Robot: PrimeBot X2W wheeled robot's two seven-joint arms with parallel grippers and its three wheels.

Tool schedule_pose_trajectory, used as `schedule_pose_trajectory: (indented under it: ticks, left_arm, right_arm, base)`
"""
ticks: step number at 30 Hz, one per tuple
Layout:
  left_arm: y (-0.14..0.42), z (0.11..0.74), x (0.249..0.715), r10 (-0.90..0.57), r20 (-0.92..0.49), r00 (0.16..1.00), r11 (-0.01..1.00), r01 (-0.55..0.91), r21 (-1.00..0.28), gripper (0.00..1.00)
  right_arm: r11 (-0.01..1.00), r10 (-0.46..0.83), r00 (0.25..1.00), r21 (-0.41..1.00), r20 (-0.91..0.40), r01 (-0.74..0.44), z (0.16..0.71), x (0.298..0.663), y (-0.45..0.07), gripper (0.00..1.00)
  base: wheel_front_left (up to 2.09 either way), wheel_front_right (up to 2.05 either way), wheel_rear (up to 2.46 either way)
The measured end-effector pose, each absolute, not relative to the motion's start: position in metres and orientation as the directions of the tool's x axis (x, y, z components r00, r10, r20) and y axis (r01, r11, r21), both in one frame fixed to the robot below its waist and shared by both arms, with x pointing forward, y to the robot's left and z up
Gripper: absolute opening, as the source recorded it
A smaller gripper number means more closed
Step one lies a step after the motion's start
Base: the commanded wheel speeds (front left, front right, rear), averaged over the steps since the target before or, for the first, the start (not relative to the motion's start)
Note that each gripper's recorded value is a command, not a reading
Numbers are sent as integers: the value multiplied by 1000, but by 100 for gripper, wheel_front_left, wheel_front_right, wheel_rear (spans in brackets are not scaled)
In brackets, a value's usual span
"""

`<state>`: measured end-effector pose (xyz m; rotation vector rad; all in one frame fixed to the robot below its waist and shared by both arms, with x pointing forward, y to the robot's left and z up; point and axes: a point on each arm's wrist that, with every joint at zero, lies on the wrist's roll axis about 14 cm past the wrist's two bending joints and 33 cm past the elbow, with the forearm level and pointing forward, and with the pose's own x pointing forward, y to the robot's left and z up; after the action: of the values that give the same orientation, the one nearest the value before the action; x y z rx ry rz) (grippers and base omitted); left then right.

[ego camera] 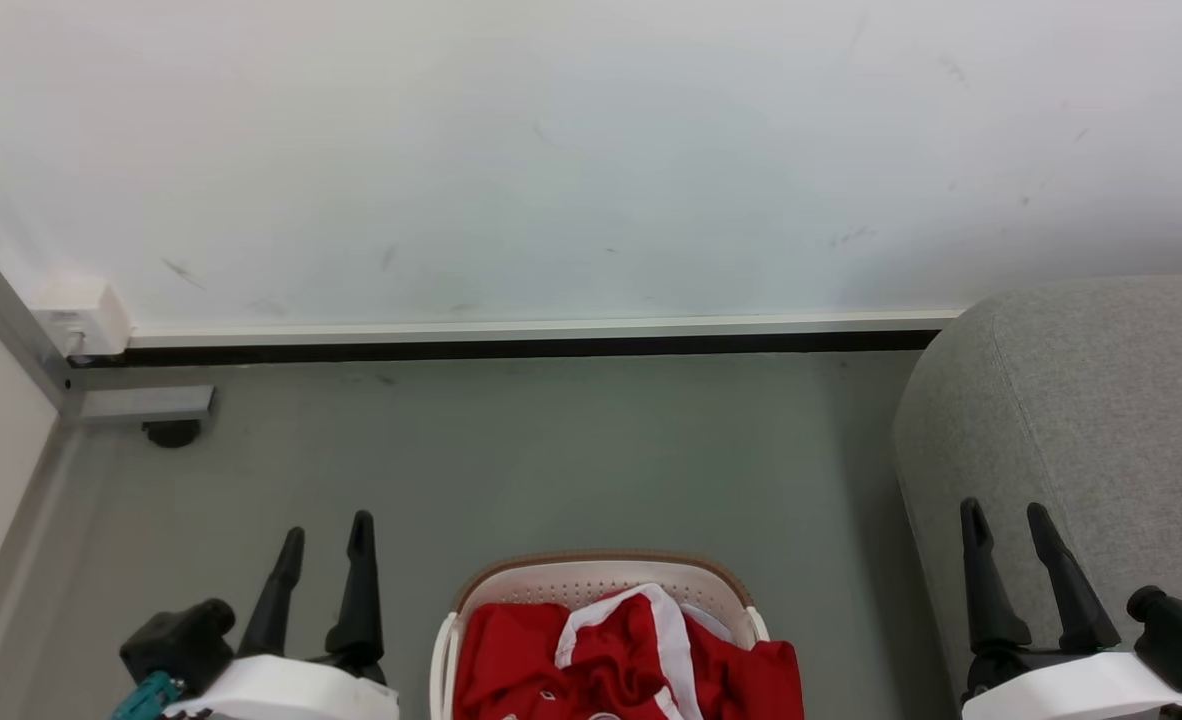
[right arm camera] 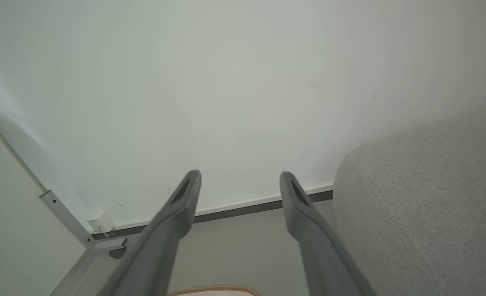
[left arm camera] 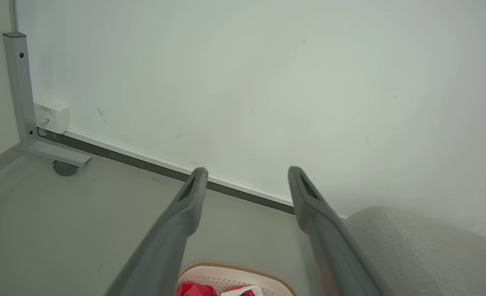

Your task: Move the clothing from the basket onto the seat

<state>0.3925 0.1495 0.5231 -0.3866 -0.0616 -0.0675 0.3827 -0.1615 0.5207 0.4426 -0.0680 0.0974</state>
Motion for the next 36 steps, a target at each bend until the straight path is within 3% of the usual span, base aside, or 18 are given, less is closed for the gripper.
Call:
schedule_pose_trajectory:
  ticks: [36]
  left_arm:
    - [128,537,394,-137,158,978,975,161,-151,100]
  right_arm:
    - [970,118,980,191,158,-148,534,381,-154,100]
  base:
    - [0,0,0]
